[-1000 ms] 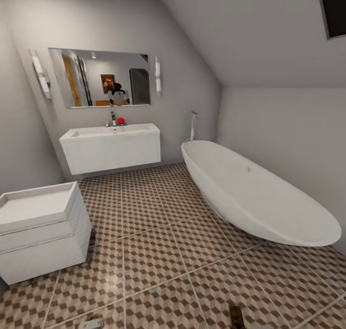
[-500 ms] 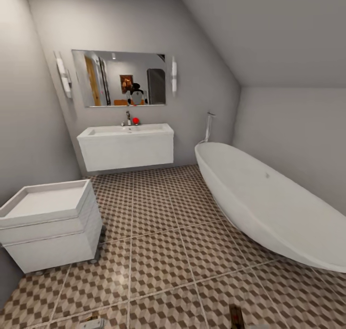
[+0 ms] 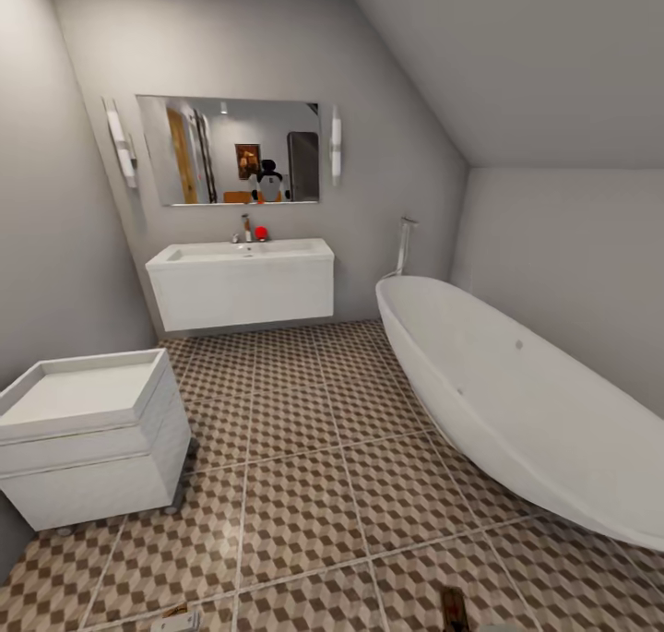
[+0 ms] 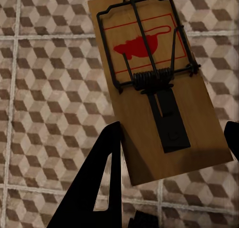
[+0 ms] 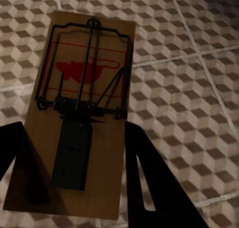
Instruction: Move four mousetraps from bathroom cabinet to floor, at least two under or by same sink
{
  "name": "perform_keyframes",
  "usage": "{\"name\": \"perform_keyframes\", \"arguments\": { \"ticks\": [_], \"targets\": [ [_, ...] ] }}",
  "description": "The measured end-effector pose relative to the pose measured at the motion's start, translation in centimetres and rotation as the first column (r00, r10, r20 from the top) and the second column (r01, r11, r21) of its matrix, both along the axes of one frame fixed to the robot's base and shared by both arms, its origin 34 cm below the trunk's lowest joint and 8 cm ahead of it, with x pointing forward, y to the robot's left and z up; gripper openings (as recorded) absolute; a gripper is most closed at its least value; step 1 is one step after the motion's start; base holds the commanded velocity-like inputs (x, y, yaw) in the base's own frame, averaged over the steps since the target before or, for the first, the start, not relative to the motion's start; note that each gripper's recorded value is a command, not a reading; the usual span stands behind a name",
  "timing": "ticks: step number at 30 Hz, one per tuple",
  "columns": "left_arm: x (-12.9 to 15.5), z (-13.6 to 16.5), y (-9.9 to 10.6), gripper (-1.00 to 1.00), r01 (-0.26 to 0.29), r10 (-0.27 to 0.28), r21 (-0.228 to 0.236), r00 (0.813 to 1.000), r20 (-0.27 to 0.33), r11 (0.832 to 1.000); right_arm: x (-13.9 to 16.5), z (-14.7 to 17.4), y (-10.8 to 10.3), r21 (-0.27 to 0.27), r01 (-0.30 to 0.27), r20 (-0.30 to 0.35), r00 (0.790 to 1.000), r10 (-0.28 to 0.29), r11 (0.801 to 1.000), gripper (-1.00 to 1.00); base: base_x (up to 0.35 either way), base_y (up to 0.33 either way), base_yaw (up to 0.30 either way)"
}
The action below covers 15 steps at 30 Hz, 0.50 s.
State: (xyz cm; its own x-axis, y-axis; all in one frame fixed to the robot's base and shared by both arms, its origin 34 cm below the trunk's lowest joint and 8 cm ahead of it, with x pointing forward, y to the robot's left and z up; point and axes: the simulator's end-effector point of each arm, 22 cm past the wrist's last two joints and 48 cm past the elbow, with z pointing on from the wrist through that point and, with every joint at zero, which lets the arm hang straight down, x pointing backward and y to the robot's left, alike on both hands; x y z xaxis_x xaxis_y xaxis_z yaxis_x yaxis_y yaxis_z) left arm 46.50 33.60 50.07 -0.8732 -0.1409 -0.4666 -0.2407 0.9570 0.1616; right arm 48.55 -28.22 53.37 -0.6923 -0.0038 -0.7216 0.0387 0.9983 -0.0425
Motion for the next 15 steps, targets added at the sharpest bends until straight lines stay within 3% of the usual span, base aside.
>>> {"name": "perform_keyframes", "arguments": {
  "ticks": [7, 15],
  "targets": [
    [-0.02, -0.01, 0.00, -1.00, 0.000, 0.000, 0.000, 1.000, 0.000, 1.000, -0.01, -0.01, 0.01, 0.000, 0.000, 0.000, 1.000, 0.000, 1.000, -1.00, 0.133, -0.124, 0.024],
    [0.00, 0.00, 0.01, -1.00, 0.000, 0.000, 0.000, 1.000, 0.000, 1.000, -0.01, -0.01, 0.02, 0.000, 0.000, 0.000, 1.000, 0.000, 1.000, -1.00, 0.133, -0.124, 0.228]
  ]
}}
